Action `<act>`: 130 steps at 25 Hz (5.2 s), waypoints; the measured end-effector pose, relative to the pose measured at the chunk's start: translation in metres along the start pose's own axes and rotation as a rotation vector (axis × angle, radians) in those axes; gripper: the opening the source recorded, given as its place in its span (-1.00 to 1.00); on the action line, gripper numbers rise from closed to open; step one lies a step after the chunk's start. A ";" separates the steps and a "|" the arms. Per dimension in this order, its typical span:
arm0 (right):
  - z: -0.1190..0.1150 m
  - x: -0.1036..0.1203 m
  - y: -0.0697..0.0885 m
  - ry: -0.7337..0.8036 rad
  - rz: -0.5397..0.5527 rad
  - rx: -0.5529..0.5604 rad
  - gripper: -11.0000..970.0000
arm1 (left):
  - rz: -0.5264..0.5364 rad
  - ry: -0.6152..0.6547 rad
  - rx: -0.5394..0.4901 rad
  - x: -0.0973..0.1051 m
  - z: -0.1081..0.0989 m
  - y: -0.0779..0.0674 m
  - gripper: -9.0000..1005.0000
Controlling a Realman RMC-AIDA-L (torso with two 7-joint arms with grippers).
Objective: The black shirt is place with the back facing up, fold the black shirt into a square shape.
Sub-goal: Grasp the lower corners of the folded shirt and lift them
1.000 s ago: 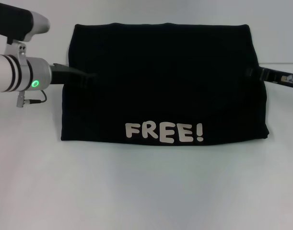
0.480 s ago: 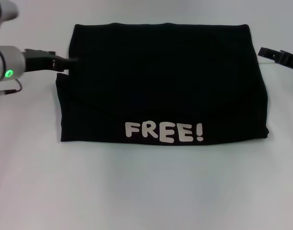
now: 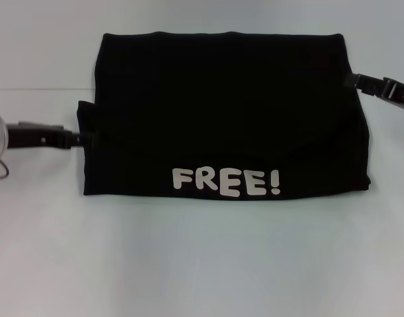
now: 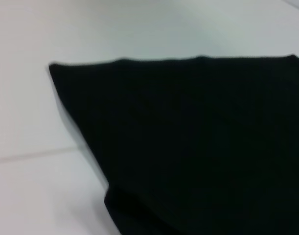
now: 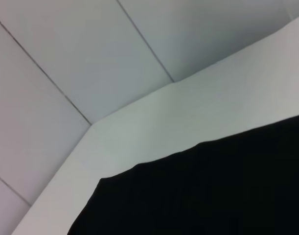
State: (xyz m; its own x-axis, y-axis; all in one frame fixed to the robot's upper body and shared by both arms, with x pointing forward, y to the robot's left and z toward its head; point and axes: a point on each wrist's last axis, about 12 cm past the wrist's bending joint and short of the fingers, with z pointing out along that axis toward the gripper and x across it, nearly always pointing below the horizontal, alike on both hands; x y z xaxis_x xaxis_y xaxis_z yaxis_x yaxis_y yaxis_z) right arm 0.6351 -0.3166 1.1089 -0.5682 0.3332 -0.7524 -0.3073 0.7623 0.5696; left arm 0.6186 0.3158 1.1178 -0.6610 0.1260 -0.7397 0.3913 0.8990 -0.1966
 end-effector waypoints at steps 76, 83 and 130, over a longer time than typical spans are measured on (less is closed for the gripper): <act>-0.030 0.023 -0.019 0.365 0.014 0.059 0.33 | 0.019 0.207 0.110 0.022 0.014 -0.012 -0.99; -0.021 0.039 -0.017 0.407 0.009 0.084 0.26 | 0.020 0.207 0.112 0.021 0.015 -0.012 -0.99; -0.035 0.054 -0.022 0.397 0.007 0.070 -0.91 | -0.030 0.196 0.168 0.021 0.008 -0.016 -0.99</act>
State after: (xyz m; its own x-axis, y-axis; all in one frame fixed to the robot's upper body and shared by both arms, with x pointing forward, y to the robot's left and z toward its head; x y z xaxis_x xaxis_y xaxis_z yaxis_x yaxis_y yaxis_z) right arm 0.5847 -0.3354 1.0675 -0.8248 0.1087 -0.5549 -0.2578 0.8011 0.5401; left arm 0.6033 0.3012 1.1000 -0.7792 0.1936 -0.5961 0.4595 0.8233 -0.3332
